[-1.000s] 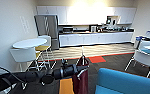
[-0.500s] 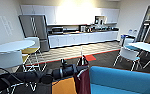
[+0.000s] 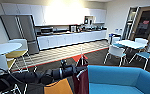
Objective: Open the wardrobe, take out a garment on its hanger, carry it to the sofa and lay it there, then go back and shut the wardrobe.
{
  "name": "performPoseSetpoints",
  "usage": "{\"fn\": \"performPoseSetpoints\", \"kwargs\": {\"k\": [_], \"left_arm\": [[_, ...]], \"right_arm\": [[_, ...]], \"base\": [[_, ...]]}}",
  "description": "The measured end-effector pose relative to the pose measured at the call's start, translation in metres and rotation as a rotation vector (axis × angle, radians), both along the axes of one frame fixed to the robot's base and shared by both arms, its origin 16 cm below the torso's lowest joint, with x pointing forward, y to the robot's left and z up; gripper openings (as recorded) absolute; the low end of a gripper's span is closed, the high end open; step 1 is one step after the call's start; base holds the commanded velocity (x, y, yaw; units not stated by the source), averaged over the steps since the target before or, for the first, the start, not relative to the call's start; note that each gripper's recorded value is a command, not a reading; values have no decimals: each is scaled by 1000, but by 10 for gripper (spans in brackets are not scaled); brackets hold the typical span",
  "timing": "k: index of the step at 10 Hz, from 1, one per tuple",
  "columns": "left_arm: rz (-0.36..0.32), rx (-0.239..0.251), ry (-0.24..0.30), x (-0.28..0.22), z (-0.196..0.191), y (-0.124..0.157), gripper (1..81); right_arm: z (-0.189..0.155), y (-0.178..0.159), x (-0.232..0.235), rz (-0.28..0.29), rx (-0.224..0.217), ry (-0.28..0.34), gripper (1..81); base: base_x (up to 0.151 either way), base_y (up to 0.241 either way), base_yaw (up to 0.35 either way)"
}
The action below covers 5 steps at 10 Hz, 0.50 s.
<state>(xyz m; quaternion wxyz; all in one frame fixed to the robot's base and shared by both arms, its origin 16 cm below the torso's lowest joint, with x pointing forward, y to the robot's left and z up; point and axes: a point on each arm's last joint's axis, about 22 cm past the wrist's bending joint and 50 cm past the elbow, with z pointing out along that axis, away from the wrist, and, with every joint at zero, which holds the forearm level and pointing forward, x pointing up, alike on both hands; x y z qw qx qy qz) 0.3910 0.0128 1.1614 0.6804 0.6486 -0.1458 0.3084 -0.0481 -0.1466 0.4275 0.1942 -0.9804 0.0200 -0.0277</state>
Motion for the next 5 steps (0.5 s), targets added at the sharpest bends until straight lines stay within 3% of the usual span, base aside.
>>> {"fn": "performPoseSetpoints", "kwargs": {"k": [5], "left_arm": [[8, 3, 0, 2, -1, 4, 10]], "right_arm": [[0, 0, 0, 0, 0, 0, 811]], "base": [[0, 0, -290]]}}
